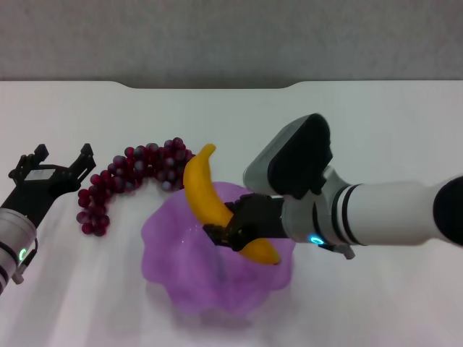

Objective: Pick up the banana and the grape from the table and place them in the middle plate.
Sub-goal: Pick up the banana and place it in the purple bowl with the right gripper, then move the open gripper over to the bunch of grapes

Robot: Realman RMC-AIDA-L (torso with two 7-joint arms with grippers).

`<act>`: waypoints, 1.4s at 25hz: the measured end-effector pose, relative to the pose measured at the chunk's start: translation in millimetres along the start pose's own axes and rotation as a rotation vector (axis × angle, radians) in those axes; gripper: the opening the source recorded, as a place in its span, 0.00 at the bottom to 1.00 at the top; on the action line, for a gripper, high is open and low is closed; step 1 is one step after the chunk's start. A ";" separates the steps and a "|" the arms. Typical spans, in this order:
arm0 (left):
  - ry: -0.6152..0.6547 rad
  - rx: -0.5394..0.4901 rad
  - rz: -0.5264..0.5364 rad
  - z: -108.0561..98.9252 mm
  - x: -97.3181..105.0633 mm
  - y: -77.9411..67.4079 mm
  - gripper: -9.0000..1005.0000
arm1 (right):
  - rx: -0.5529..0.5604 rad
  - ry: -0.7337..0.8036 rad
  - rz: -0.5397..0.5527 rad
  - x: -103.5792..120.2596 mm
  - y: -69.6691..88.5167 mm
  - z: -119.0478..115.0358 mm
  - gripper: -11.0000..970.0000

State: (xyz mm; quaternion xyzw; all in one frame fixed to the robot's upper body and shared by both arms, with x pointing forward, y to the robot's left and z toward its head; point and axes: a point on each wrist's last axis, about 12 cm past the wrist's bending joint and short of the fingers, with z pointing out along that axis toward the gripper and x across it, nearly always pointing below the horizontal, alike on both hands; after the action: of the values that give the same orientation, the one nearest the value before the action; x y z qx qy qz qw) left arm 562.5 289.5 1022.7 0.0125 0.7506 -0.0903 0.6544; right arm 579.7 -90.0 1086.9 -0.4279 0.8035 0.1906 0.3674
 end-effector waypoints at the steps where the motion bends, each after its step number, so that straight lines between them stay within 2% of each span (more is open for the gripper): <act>1: 0.000 0.000 0.000 0.0 0.0 -0.1 0.87 | -0.001 -0.001 -0.008 -0.8 1.1 0.7 0.53; 8: 0.002 0.000 0.001 -0.1 0.6 -0.1 0.87 | 0.023 -0.030 -0.011 -3.3 -0.6 0.9 0.53; 11: 0.003 -0.002 0.001 -0.3 0.7 0.4 0.87 | 0.030 -0.046 -0.011 -5.4 -0.5 0.3 0.73; 16: 0.004 -0.003 0.001 -0.4 0.8 0.7 0.87 | 0.043 -0.072 -0.035 -6.6 1.9 0.0 0.86; 18: 0.005 -0.004 0.001 -0.8 1.1 0.9 0.87 | 0.071 -0.093 -0.038 -2.7 -0.6 -1.9 0.86; 25: 0.005 -0.008 -0.004 -4.1 3.1 2.3 0.87 | 0.319 -0.236 0.004 31.2 -24.9 -28.0 0.85; 30: 0.004 -0.014 -0.008 -4.8 3.3 3.4 0.87 | 0.580 -0.314 0.074 64.4 -49.9 -51.3 0.85; 31: 0.004 -0.015 -0.009 -5.2 3.6 3.7 0.87 | 0.660 -0.316 0.095 79.8 -57.4 -57.7 0.85; 32: 0.005 -0.016 -0.010 -5.5 3.9 3.8 0.87 | 0.660 -0.316 0.095 79.8 -57.4 -57.7 0.85; 35: 0.009 -0.020 -0.012 -7.3 5.5 4.7 0.87 | 0.763 -0.321 0.103 97.7 -66.5 -64.8 0.85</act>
State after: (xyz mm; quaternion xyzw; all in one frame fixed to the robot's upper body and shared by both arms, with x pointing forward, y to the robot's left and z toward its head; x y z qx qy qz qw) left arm 555.2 294.7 1017.7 0.0016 0.7545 -0.0867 0.6506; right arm 571.5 -221.0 1056.4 -0.1853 0.7693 -0.0382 0.6102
